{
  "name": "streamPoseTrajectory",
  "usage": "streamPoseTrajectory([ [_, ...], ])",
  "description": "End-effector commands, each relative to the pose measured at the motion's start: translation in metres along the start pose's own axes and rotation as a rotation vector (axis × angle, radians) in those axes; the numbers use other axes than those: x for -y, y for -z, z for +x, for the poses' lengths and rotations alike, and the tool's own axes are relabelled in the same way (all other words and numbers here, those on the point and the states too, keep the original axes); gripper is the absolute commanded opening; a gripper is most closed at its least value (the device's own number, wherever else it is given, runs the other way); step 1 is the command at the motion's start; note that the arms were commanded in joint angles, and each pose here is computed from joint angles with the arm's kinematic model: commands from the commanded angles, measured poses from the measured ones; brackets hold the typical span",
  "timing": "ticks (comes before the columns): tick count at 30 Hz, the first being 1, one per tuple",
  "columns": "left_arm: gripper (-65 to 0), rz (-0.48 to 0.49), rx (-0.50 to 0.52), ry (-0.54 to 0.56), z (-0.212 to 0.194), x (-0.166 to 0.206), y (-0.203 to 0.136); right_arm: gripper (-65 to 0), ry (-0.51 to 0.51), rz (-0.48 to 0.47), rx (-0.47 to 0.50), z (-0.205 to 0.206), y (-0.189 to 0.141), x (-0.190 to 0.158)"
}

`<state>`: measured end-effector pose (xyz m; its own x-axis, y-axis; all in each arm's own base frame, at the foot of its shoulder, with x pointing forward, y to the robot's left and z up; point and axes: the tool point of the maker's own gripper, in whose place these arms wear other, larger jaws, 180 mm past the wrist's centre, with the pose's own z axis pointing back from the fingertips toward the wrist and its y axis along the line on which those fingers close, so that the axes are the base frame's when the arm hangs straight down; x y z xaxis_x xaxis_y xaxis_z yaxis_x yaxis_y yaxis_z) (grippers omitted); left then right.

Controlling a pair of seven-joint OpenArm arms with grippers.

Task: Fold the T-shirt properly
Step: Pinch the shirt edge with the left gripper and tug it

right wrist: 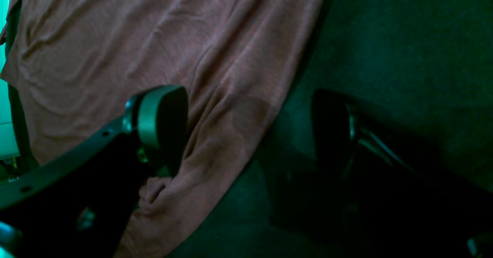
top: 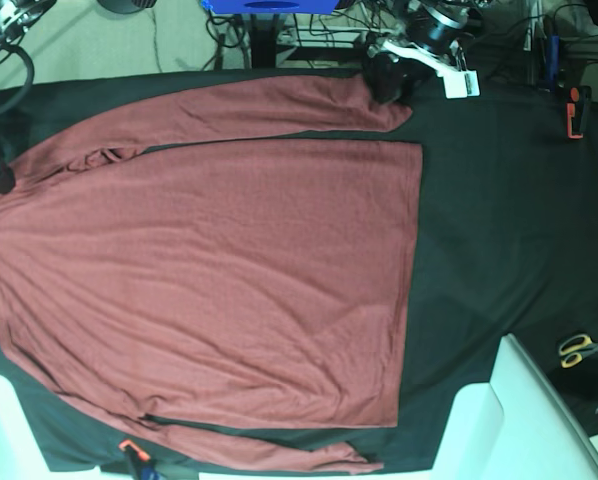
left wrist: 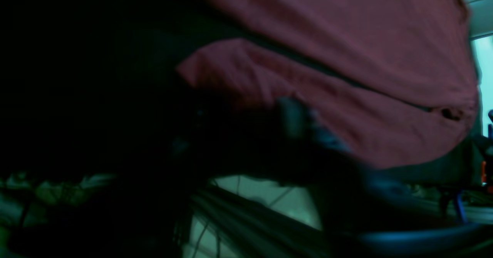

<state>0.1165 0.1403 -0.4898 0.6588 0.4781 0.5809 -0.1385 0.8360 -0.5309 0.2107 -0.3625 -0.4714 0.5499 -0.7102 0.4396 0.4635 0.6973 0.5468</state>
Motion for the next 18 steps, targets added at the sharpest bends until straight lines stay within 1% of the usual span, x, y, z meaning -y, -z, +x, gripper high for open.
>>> streamPoseTrajectory([
  [1, -65.0, 0.004, -0.009, 0.002, -0.003, -0.002, -0.003, -17.6, -0.030, 0.011, 0.056, 0.024, -0.006, -0.003],
  [5, -65.0, 0.003, -0.010, 0.003, -0.002, -0.001, -0.002, -17.7, -0.029, 0.012, 0.057, 0.024, -0.006, -0.003],
  [8, -65.0, -0.004, -0.057, 0.006, -0.006, 0.001, -0.001, -17.9, -0.029, 0.013, 0.058, 0.024, -0.006, -0.004],
  [11, -65.0, -0.055, -0.071, 0.015, 0.002, 0.021, 0.002, -17.9, -0.029, 0.015, 0.059, 0.025, -0.006, -0.004],
  [16, -65.0, -0.156, -0.007, 0.039, 0.032, 0.062, 0.001, -18.2, -0.023, 0.021, 0.065, 0.028, -0.003, -0.008],
  [18, -65.0, -0.170, 0.018, 0.046, 0.042, 0.071, 0.000, -18.2, -0.022, 0.025, 0.068, 0.030, -0.002, -0.010],
])
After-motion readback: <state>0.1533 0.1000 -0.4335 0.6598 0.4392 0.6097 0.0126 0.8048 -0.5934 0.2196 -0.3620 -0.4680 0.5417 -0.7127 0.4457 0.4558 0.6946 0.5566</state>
